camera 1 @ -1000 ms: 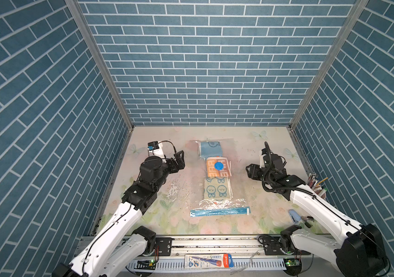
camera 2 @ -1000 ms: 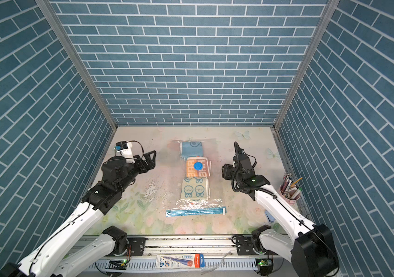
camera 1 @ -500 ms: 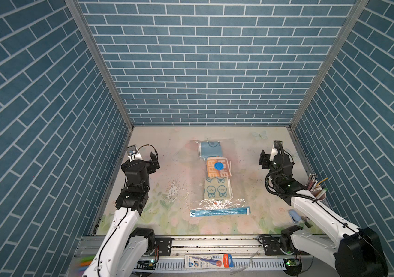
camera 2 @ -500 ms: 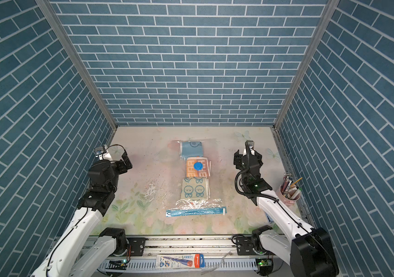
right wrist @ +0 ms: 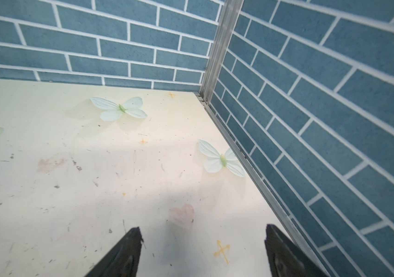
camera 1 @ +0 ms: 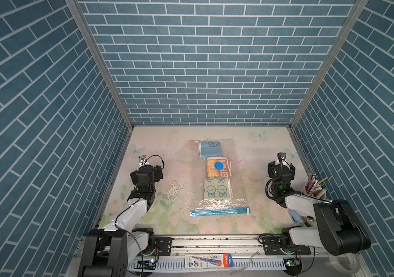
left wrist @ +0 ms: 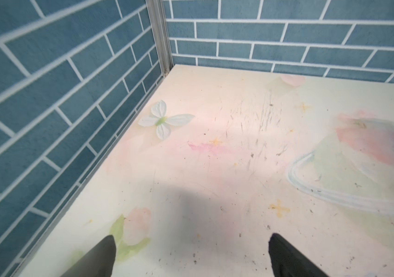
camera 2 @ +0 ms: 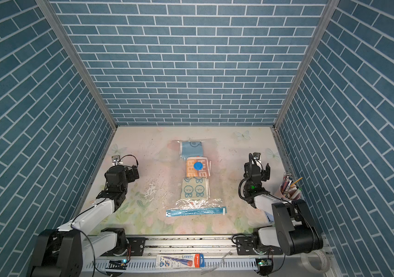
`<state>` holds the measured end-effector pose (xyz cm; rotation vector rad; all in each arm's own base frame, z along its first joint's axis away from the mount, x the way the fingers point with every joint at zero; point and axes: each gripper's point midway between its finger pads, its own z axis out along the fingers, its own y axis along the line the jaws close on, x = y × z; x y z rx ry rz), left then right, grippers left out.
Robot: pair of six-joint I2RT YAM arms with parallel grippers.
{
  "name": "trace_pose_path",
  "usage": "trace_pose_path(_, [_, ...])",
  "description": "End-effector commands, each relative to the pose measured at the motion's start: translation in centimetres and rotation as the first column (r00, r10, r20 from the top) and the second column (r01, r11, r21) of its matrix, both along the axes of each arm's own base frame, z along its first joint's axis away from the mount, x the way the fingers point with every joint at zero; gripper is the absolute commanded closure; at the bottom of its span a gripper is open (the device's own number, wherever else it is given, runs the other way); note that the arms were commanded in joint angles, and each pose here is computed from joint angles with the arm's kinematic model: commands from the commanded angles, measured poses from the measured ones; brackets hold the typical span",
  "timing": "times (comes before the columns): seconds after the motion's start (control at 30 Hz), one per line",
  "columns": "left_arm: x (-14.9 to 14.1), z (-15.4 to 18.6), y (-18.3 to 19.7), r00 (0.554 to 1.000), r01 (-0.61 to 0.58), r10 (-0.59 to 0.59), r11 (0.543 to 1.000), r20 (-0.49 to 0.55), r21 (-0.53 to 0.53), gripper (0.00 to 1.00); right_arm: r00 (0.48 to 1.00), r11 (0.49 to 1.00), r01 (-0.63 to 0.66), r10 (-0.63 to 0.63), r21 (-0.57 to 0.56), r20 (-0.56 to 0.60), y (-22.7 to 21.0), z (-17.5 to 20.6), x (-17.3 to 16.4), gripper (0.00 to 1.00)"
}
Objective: Place the folded towel into the vacuum bag
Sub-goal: Reset both arms
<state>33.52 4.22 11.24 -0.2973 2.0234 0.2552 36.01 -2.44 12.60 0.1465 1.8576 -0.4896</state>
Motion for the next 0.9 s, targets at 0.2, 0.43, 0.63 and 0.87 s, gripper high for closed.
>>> trace_pose_path(0.2, [5.2,-0.4,-3.1,0.973,0.231,-0.231,0.973,0.007,0.003,0.01,0.982,0.972,-0.183,0.175,0.146,0.065,0.3,-1.9,1.6,0.19])
trace_pose_path(0.43, [4.8,-0.6,-5.6,0.899,0.398,-0.411,0.911,0.149,0.107,0.0,0.93,0.895,-0.359,0.366,0.266,0.022,2.0,-3.6,3.1,0.2])
trace_pose_path(0.63, [6.2,-2.1,-4.0,0.938,0.337,-0.339,0.941,0.075,0.041,0.0,0.948,0.907,-0.3,0.319,0.295,-0.016,0.9,-4.0,3.6,0.1])
trace_pose_path(0.87, [6.2,-2.0,-3.9,0.94,0.329,-0.332,0.943,0.079,0.049,0.0,0.95,0.911,-0.295,0.313,0.289,-0.017,0.7,-3.9,3.6,0.01])
